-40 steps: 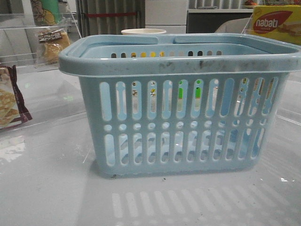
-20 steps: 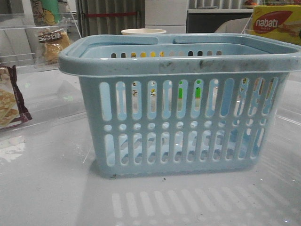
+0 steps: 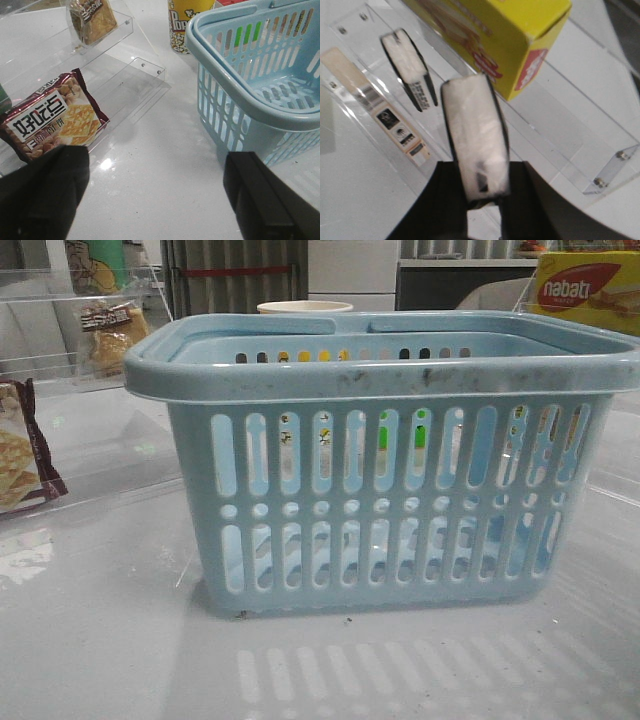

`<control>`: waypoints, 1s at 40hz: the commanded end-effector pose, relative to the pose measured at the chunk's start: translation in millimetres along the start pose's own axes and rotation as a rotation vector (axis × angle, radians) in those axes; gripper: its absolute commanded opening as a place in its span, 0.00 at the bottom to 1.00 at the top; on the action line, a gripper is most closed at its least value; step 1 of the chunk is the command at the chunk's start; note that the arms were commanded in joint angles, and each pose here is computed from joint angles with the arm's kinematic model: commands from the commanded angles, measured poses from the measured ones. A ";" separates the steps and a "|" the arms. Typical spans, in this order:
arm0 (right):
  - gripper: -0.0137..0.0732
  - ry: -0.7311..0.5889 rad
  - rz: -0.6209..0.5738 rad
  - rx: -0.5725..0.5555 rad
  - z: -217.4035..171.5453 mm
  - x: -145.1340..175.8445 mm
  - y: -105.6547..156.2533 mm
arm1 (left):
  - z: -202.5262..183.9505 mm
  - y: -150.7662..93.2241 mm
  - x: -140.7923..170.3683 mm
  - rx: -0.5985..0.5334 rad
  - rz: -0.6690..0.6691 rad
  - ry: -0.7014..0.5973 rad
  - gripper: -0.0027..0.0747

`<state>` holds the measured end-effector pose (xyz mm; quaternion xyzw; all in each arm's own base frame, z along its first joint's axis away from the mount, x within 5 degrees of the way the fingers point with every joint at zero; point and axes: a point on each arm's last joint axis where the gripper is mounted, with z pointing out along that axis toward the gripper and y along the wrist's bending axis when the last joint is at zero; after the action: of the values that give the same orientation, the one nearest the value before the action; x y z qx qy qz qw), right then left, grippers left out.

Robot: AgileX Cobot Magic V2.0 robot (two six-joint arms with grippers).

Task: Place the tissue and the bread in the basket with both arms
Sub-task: 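Carry the black pack over the basket and release it inside, then lift the right gripper out of the basket and withdraw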

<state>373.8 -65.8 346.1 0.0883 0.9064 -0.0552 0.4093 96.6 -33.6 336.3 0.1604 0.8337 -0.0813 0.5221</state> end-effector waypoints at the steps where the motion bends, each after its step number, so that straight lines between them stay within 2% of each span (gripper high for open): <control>1: 0.40 -0.202 -0.015 -0.038 -66.6 -26.5 11.8 | -4.7 -0.2 -17.7 0.004 -0.010 -0.107 0.81; 7: 0.40 -0.275 -0.104 -0.187 -133.9 -21.7 60.0 | -4.7 -0.2 -17.7 0.004 -0.010 -0.107 0.81; 12: 0.40 -0.283 -0.215 -0.360 -160.3 -7.3 114.1 | -4.7 -0.2 -17.7 0.004 -0.010 -0.107 0.81; 16: 0.40 -0.237 -0.317 -0.486 -161.9 10.2 163.4 | -4.7 -0.2 -17.7 0.004 -0.010 -0.107 0.81; 19: 0.40 -0.158 -0.381 -0.524 -149.8 24.9 191.0 | -4.7 -0.2 -17.7 0.004 -0.010 -0.107 0.81; 22: 0.40 -0.040 -0.435 -0.515 -128.7 40.7 209.2 | -4.7 -0.2 -17.7 0.004 -0.010 -0.107 0.81; 26: 0.41 0.075 -0.472 -0.485 -95.7 55.6 224.5 | -4.7 -0.2 -17.7 0.004 -0.010 -0.107 0.81; 28: 0.45 0.109 -0.471 -0.488 -83.9 61.1 231.0 | -4.7 -0.2 -17.7 0.004 -0.010 -0.107 0.81; 33: 0.81 0.117 -0.471 -0.489 -76.2 63.7 235.3 | -4.7 -0.2 -17.7 0.004 -0.010 -0.107 0.81; 40: 0.81 0.038 -0.449 -0.513 -110.1 51.9 220.1 | -4.7 -0.2 -17.7 0.004 -0.010 -0.107 0.81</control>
<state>321.3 183.3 325.7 -0.2250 0.9251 0.0635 0.2992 96.6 -33.6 336.2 0.1604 0.8339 -0.0813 0.5219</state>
